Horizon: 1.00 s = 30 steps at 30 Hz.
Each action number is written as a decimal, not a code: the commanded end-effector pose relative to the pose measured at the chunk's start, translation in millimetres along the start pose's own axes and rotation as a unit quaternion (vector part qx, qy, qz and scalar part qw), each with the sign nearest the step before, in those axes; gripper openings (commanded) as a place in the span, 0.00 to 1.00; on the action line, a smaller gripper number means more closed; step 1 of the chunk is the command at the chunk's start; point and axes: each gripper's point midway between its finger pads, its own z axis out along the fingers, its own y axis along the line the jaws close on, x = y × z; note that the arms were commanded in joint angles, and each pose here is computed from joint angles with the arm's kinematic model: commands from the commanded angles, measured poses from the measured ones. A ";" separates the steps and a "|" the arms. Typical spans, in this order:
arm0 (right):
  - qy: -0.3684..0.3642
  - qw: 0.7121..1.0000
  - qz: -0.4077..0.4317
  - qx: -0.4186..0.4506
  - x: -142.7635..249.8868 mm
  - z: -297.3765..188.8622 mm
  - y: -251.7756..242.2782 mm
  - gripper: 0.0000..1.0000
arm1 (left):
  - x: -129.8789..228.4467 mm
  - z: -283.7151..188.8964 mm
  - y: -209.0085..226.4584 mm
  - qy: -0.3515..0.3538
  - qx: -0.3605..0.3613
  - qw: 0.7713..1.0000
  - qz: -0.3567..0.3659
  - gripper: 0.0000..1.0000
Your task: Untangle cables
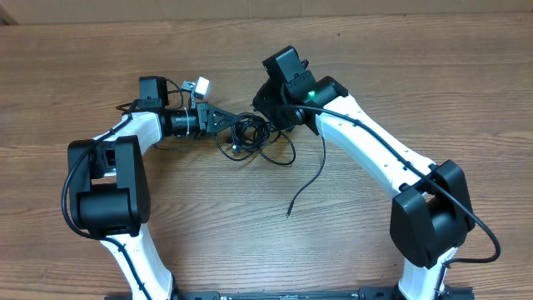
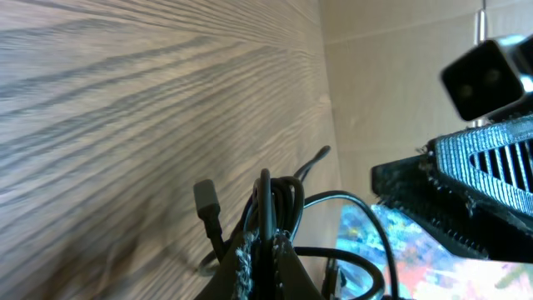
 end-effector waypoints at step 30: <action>0.010 0.995 0.066 0.075 17.0 51.2 -38.8 0.34 | 8.1 14.3 -17.8 0.022 0.040 0.998 0.031 0.04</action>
